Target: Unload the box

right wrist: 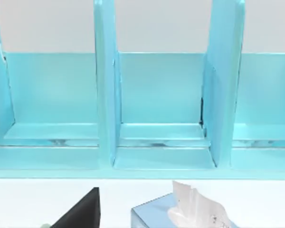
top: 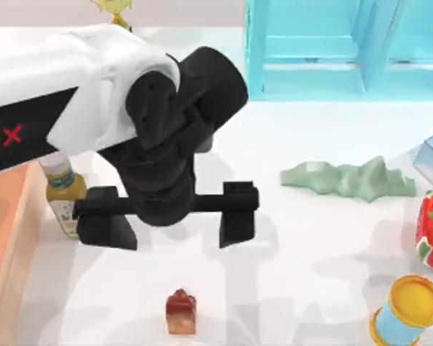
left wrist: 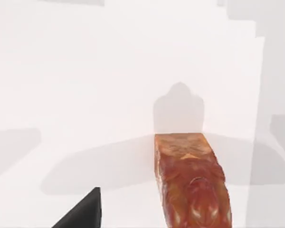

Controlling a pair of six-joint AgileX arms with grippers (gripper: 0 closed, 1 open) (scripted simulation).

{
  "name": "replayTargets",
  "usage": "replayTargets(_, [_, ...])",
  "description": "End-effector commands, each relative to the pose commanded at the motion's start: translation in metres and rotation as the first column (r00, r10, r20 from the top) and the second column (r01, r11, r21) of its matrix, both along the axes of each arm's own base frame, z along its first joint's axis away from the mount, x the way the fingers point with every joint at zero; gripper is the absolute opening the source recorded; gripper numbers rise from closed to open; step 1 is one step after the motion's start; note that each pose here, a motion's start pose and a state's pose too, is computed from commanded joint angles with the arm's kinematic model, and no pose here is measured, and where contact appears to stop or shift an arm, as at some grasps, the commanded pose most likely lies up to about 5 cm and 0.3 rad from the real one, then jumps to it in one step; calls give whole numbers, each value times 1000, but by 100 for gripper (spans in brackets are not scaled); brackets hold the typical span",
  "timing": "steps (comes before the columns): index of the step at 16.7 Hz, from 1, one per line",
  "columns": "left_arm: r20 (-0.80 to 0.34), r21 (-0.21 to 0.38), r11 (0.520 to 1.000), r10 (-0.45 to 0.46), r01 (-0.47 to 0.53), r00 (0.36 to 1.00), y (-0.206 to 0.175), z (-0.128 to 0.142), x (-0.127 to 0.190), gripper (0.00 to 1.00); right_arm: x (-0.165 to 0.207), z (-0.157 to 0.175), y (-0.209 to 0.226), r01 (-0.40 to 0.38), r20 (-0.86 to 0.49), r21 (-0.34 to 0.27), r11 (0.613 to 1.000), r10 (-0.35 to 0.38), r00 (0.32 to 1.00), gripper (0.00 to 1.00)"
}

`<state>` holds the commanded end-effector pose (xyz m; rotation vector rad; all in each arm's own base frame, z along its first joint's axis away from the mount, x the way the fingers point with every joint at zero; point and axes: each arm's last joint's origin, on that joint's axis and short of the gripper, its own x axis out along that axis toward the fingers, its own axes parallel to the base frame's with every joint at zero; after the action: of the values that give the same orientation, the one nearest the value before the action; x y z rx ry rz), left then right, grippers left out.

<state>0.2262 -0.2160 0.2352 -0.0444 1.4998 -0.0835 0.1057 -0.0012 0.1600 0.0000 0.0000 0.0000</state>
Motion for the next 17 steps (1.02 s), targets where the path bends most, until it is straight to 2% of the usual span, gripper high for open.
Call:
replayTargets(3, [116, -62, 998, 4, 3, 993, 34, 42, 46, 100, 0, 0, 0, 0, 0, 0, 1000, 0, 1000, 100])
replayTargets(5, [186, -60, 998, 7, 4, 983, 71, 65, 75, 100, 0, 0, 0, 0, 0, 0, 1000, 0, 1000, 100])
replayTargets(7, [216, -26, 1000, 7, -1, 976, 113, 78, 99, 100, 0, 0, 0, 0, 0, 0, 1000, 0, 1000, 100])
replayTargets(9, [198, 16, 1000, 4, -8, 980, 154, 78, 117, 100, 0, 0, 0, 0, 0, 0, 1000, 0, 1000, 100])
replayTargets(12, [99, 60, 998, 3, -9, 995, 205, 59, 131, 100, 0, 0, 0, 0, 0, 0, 1000, 0, 1000, 100])
replayTargets(17, [-56, 76, 997, 7, -3, 998, 259, 25, 135, 100, 0, 0, 0, 0, 0, 0, 1000, 0, 1000, 100])
